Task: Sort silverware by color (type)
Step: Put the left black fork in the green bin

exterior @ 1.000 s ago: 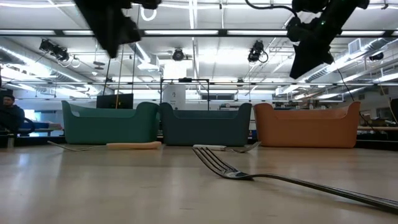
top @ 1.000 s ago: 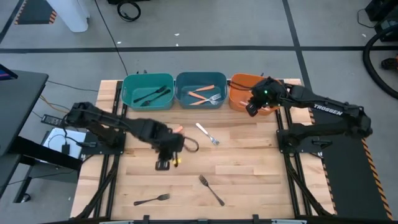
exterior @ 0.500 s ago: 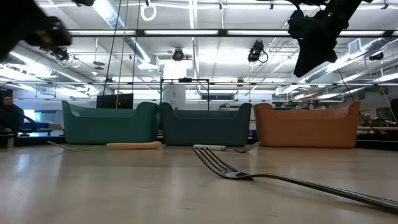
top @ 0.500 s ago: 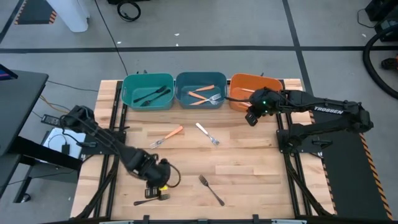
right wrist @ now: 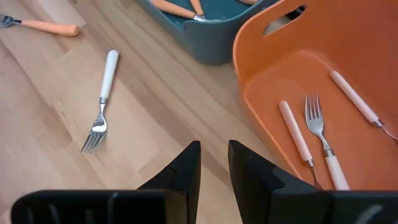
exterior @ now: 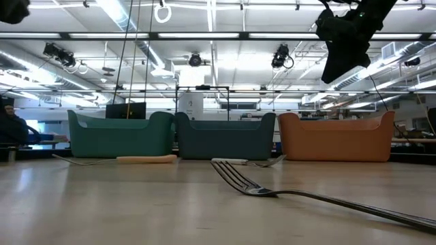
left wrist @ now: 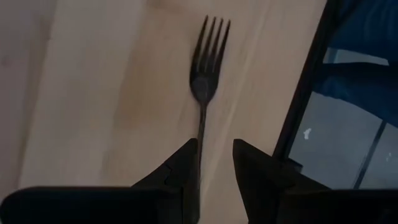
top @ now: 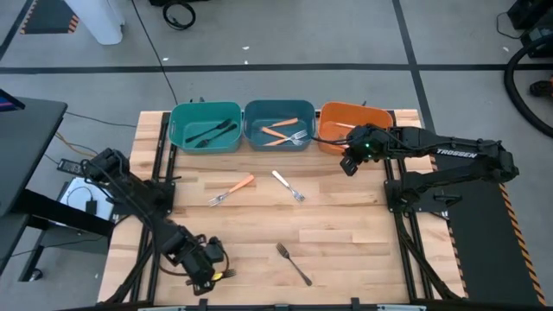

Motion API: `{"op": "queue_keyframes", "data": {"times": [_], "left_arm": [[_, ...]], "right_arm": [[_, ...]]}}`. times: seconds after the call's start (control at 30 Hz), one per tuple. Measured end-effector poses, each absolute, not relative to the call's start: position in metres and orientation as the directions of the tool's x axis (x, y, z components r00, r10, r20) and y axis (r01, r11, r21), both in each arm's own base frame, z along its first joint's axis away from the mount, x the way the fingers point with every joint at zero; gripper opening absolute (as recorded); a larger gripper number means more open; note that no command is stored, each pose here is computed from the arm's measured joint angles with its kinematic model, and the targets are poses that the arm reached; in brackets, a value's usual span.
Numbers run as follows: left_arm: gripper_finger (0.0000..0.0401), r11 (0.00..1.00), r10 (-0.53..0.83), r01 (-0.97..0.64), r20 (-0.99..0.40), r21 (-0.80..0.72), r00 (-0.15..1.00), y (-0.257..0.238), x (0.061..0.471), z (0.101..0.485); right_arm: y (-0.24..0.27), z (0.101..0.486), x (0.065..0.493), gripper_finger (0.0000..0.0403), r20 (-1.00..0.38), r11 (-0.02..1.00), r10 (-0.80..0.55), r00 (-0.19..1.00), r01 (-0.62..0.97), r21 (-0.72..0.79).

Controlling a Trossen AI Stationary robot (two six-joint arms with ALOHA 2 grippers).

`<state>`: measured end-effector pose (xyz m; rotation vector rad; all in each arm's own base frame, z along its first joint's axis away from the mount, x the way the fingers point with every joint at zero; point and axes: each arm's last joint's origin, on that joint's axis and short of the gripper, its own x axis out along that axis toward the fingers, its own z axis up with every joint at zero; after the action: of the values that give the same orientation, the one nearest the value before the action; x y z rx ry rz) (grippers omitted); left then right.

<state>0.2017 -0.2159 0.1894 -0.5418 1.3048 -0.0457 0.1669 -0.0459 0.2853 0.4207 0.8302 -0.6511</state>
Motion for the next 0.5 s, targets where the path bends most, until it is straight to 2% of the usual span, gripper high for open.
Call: {"op": "queue_keyframes", "data": {"times": [0.33,0.5], "left_arm": [[0.0109,0.898,-0.265,-0.283,-0.928,-0.336,0.261,-0.226,0.205,0.163],[0.0109,0.895,-0.285,-0.268,-0.919,-0.357,0.271,-0.234,0.206,0.157]], "right_arm": [[-0.046,0.285,0.167,0.0090,-0.786,0.729,-0.363,0.500,0.678,0.095],[-0.046,0.285,0.167,0.0090,-0.786,0.729,-0.363,0.500,0.678,0.095]]}}
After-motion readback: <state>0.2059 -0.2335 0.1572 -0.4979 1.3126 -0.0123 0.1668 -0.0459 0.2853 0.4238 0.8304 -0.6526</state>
